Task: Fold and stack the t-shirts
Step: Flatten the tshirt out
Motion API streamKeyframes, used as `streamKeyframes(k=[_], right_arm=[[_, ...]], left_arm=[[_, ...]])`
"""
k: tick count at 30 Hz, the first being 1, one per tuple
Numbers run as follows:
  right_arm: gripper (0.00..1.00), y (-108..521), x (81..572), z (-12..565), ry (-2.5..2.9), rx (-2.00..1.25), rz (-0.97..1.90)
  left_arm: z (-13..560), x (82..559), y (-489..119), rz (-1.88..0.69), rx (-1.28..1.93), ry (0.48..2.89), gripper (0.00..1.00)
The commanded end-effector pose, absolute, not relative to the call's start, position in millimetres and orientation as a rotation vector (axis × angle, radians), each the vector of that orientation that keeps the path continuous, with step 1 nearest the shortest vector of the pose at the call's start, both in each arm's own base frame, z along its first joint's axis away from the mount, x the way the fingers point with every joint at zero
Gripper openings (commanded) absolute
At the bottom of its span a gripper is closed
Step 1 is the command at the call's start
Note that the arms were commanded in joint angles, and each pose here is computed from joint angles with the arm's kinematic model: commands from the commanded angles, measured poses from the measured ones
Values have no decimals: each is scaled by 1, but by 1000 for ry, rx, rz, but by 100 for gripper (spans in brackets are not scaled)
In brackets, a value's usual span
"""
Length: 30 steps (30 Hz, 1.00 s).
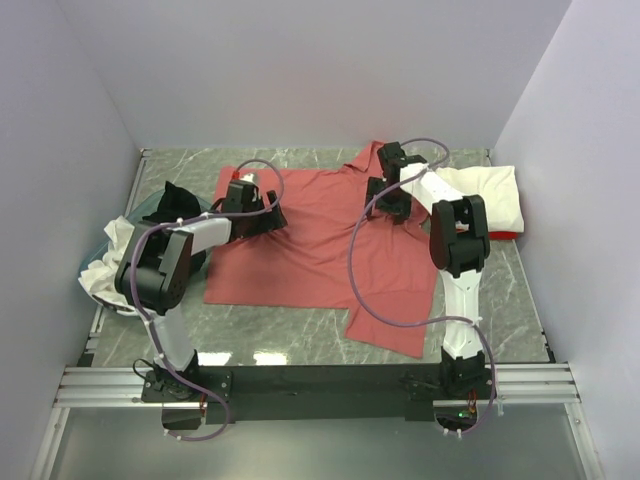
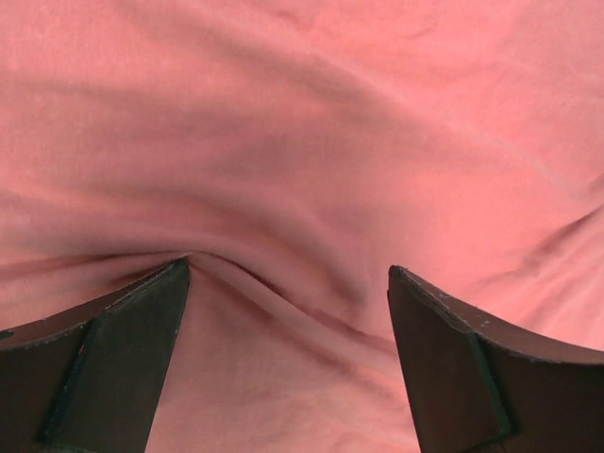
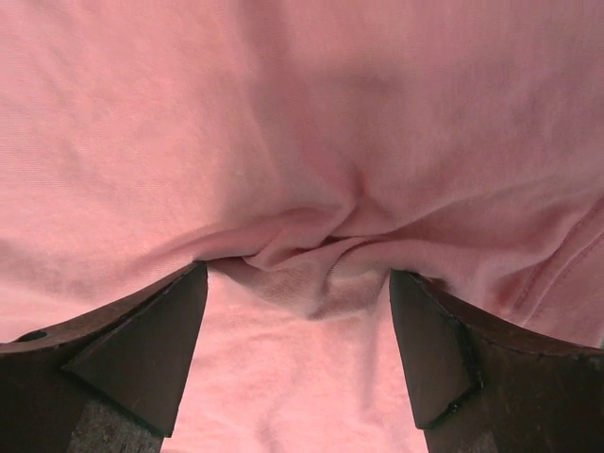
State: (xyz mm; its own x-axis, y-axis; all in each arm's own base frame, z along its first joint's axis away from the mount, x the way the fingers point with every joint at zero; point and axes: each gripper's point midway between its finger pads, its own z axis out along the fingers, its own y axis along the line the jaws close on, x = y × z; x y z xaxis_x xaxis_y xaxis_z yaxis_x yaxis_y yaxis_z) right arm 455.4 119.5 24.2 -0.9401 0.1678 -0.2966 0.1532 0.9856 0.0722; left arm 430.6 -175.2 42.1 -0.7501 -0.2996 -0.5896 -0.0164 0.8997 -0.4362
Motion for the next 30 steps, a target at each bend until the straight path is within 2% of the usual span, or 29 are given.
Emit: streamKeyframes(k=[1, 5, 7, 8, 9, 10, 11, 13, 19, 23, 30], right_arm=[[84, 120, 473, 52, 2768, 160, 109], [86, 119, 475, 88, 2664, 123, 139], [87, 126, 473, 128, 2556, 99, 224], [87, 124, 461, 124, 2567, 97, 227], [87, 125, 455, 149, 2506, 101, 262], [87, 126, 452, 158, 2468, 99, 285], [87, 125, 439, 150, 2487, 101, 295], [88, 132, 424, 177, 2409, 75, 384], [88, 128, 365, 187, 2330, 47, 471], [88, 120, 330, 174, 2333, 41, 472], [89, 114, 303, 172, 2283, 40, 516]], left_arm=[[73, 434, -180, -479, -178, 2312, 93], [138, 417, -170, -458, -227, 2150, 93], [134, 394, -154, -363, -286, 2139, 94], [154, 384, -147, -371, -331, 2082, 94], [152, 373, -140, -343, -363, 2072, 94], [130, 353, -131, -308, -385, 2118, 94], [138, 342, -126, -330, -432, 2083, 94], [115, 318, -108, -260, -486, 2115, 95], [87, 262, -71, -162, -640, 2156, 97], [90, 249, -65, -207, -745, 2107, 95], [76, 238, -49, -103, -902, 2117, 93]])
